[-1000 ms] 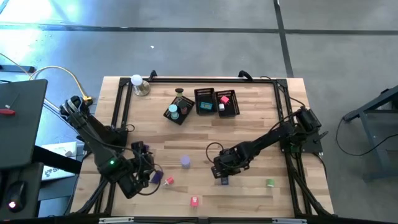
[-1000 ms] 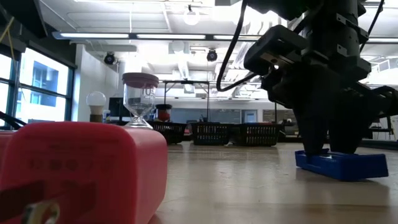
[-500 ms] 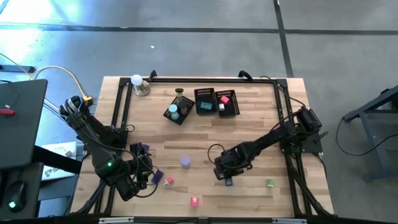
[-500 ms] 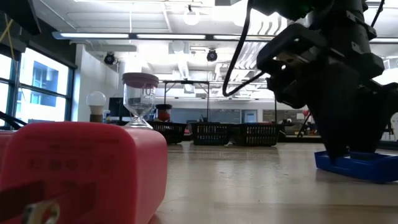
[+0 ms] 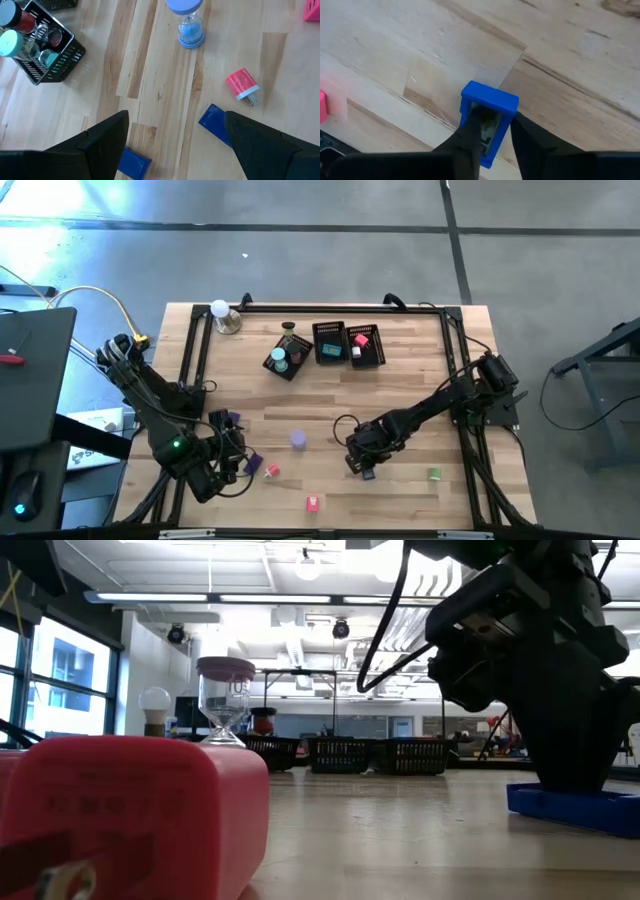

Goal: Pick & Place Office items
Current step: Put the blue digital timer into the middle black bin

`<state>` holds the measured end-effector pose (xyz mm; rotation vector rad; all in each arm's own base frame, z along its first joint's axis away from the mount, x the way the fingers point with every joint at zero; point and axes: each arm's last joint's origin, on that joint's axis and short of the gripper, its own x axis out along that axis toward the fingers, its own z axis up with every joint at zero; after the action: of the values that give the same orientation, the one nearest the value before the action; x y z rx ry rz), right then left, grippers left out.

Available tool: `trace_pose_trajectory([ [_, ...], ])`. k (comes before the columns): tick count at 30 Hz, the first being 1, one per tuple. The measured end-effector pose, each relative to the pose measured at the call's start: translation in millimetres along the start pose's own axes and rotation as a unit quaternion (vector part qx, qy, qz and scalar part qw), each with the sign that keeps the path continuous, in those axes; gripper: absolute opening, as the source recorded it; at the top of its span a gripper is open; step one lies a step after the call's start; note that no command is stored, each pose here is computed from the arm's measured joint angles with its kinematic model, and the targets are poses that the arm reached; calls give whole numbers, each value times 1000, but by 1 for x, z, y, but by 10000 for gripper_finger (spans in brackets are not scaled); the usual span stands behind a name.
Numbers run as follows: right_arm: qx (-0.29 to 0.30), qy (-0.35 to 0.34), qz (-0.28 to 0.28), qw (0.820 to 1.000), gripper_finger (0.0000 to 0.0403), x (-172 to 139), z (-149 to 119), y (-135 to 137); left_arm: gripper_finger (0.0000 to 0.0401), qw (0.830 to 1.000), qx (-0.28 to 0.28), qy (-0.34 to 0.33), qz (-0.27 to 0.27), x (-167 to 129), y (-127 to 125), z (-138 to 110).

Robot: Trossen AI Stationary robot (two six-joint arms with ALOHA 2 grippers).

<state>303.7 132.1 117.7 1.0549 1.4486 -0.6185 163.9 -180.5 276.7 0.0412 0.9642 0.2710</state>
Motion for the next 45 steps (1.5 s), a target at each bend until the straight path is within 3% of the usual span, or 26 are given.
trace_pose_trajectory([
  [10, -14, -5, -3, 1000, 19, -6, -2, -3, 321, 1000, 0, 0, 0, 0, 0, 0],
  [15, -26, -10, 0, 1000, 8, -8, -3, -3, 321, 1000, 0, -1, 1, 0, 0, 0],
  [26, 18, -98, -18, 995, 87, -43, -7, -17, 321, 1000, 0, -1, 1, 0, 0, 0],
  [31, 31, -116, 2, 993, 119, -61, -13, -18, 321, 1000, 0, -3, 2, 0, 0, 0],
  [45, -2, -112, 86, 990, 130, -68, -14, -3, 321, 1000, 0, -5, 3, 0, 0, 0],
])
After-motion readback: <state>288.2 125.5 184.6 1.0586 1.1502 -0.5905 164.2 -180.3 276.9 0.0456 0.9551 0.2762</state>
